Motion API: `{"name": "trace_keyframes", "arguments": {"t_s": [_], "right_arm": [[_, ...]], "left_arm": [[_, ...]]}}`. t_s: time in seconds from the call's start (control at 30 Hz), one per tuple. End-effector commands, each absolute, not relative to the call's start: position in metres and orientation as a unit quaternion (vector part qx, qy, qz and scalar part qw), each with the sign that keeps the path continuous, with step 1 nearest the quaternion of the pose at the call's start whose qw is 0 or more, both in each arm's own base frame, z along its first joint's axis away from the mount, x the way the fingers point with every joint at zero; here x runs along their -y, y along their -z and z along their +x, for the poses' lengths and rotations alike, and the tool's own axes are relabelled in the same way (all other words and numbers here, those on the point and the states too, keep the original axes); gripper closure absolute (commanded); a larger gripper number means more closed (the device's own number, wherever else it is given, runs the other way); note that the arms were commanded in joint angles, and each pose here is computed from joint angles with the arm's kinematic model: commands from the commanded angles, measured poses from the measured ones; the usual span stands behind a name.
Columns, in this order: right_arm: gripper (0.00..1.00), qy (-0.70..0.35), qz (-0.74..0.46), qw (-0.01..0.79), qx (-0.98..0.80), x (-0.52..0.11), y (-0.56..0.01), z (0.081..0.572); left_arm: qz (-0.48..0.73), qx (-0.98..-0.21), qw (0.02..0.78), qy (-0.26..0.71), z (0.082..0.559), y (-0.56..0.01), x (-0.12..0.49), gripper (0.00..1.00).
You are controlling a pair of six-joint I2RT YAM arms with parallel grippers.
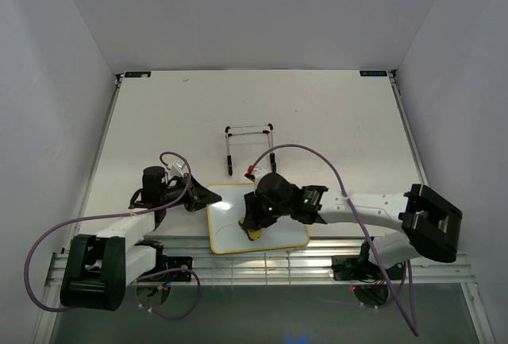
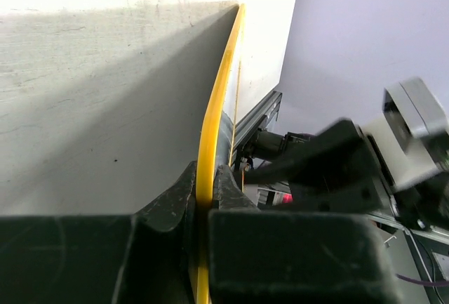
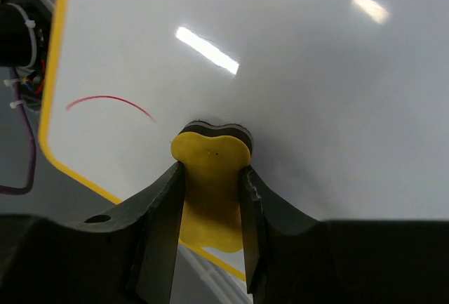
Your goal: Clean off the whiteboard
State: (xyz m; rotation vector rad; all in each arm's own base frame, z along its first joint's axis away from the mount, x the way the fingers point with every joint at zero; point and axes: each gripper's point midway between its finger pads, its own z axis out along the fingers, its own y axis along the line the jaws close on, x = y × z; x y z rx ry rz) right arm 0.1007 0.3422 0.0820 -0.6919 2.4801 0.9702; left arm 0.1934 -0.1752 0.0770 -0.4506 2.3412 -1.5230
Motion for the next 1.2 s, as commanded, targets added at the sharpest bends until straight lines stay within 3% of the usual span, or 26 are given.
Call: {"name": "trace_keyframes", "arguments": {"t_s": [0.0, 0.27, 0.67, 0.8, 1.17], "right_arm": [[0.83, -0.332, -0.292, 0.133, -0.887, -0.375, -0.064, 0.061], [0.83, -0.300, -0.326, 0.133, -0.887, -0.403, -0.058, 0.055], [0.83, -0.159, -0.269, 0.180, -0.933, -0.299, -0.033, 0.101], [0.84, -0.207, -0.308, 0.186, -0.910, -0.343, -0.064, 0.093], [0.84, -0.197, -0.410, 0.161, -0.876, -0.419, -0.063, 0.052]], "left_arm": [[-0.250, -0.835, 0.208, 0.444, 0.222, -0.051, 0.150, 1.00], [-0.227, -0.839, 0.202, 0.452, 0.226, -0.058, 0.159, 1.00], [-0.222, -0.845, 0.193, 0.447, 0.220, -0.050, 0.160, 1.00], [-0.222, -0.845, 0.192, 0.446, 0.218, -0.049, 0.161, 1.00], [-0.219, -0.845, 0.189, 0.450, 0.216, -0.050, 0.164, 1.00]]}}
